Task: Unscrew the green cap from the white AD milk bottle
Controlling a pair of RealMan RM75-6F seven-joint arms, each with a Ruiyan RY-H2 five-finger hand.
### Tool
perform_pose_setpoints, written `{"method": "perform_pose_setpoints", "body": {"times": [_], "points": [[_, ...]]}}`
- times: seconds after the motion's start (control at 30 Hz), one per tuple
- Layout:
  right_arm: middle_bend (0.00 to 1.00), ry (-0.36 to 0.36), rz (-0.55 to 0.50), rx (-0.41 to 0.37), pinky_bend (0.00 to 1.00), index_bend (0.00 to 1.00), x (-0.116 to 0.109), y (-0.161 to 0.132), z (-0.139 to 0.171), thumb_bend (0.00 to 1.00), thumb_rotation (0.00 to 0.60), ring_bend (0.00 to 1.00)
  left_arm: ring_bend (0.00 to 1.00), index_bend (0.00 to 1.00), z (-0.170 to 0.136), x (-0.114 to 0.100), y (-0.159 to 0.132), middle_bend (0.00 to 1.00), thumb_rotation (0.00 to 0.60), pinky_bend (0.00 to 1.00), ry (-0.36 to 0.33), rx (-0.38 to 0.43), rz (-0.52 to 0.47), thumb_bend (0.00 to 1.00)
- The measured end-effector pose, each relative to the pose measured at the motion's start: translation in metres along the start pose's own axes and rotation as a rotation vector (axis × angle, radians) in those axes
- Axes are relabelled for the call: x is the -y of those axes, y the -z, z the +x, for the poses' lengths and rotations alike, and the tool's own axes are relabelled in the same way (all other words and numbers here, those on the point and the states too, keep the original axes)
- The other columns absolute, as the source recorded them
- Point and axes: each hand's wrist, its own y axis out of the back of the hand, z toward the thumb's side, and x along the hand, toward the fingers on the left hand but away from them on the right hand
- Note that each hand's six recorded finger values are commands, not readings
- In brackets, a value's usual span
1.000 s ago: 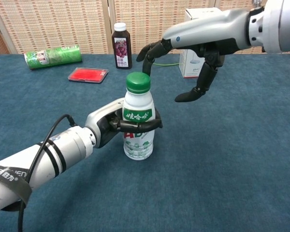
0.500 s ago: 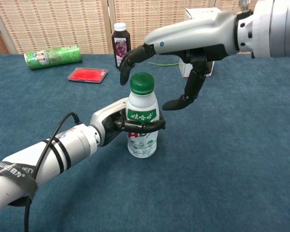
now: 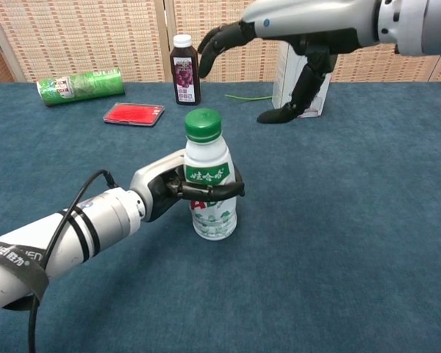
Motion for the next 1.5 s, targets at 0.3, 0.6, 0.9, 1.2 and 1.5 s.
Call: {"method": "perform_pose_setpoints", "body": {"times": [0.3,0.6,0.9,1.2,1.5], "points": [[0.00,-0.055,-0.016,0.068,0.00,0.17,0.017,0.024,0.010,0.24,0.600,0.00,0.31,0.62,-0.003,-0.019,0.004,0.76,0.600,0.05,-0.032,-0.021,0.005,0.80],[0.00,-0.070,-0.032,0.048,0.00,0.17,0.024,0.023,0.012,0.24,0.600,0.00,0.31,0.62,-0.001,-0.015,0.005,0.76,0.600,0.05,-0.023,-0.038,0.020,0.80],[0.00,-0.083,-0.044,0.010,0.00,0.17,0.023,0.010,0.003,0.24,0.600,0.00,0.31,0.62,0.005,-0.009,0.001,0.76,0.600,0.05,-0.024,-0.041,0.041,0.80],[0.00,-0.104,-0.053,0.006,0.00,0.17,0.026,0.006,-0.004,0.24,0.600,0.00,0.31,0.62,0.010,-0.005,-0.001,0.76,0.600,0.05,-0.029,-0.056,0.057,0.80],[0.00,-0.097,-0.056,-0.007,0.00,0.17,0.023,-0.002,-0.011,0.24,0.600,0.00,0.31,0.62,0.012,-0.001,-0.002,0.77,0.600,0.05,-0.014,-0.057,0.082,0.80]]}}
